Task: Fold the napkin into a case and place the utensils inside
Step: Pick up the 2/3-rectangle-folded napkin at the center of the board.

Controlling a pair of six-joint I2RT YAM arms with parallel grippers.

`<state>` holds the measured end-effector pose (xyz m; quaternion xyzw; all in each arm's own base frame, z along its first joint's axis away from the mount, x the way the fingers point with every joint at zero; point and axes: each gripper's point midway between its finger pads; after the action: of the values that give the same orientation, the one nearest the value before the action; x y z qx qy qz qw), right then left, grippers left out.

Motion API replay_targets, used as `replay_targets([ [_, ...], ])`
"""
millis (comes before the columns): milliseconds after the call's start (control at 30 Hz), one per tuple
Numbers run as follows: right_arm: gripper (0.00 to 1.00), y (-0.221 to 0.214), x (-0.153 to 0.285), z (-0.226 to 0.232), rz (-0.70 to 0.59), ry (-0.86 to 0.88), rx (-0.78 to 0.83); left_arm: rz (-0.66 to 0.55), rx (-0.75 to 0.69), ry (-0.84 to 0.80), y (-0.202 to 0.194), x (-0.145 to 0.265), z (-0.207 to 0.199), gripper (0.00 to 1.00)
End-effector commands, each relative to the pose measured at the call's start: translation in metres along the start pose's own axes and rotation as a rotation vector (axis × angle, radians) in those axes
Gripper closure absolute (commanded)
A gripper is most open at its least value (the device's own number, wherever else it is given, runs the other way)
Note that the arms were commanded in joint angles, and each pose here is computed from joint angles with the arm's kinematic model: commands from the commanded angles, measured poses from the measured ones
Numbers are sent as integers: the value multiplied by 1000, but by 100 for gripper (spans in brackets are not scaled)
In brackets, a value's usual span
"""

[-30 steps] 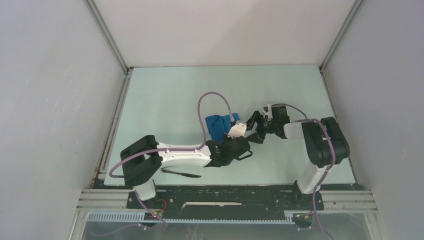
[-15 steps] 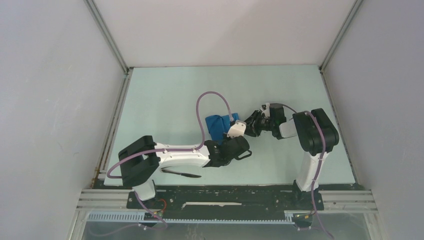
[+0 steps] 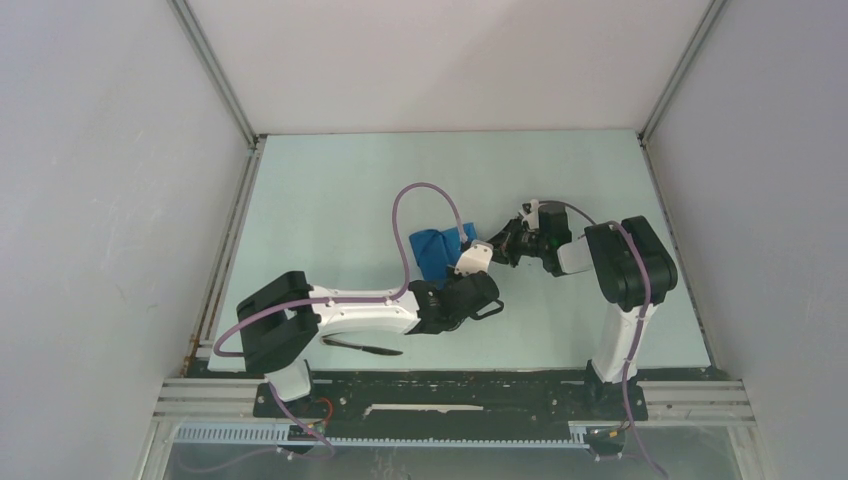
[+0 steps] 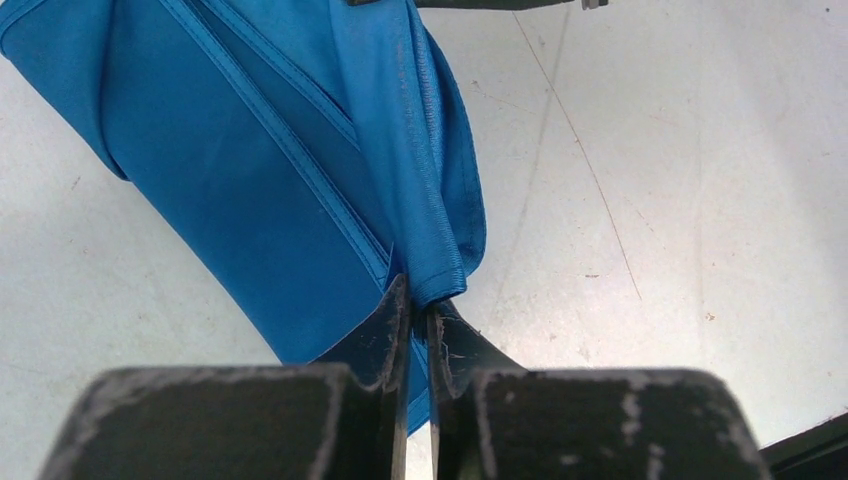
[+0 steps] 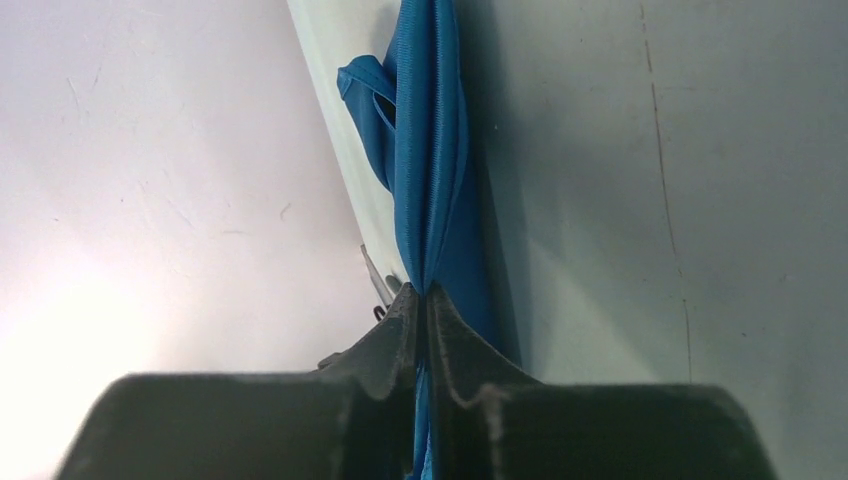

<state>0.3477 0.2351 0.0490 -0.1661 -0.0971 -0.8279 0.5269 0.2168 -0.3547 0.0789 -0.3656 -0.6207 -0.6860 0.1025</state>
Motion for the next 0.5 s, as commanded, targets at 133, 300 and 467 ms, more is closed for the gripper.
replay_targets([
  [133,100,9,-6,16,-35,46,114,-23,19,-76,12,8,-12,71],
  [300,100,8,-7,16,-47,32,145,7,67,-145,17,14,-9,48],
  [467,100,9,-6,20,-58,29,174,-5,134,-285,35,40,-11,40],
])
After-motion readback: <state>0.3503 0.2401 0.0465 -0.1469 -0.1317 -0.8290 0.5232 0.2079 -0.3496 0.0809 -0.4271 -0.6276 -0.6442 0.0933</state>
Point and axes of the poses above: each gripper's point midway between its finger pads, its own x axis back along the fingers, its own z axis along the line the jaws close on, y = z × x, and after that the axes turned 1 degree about x, right-handed
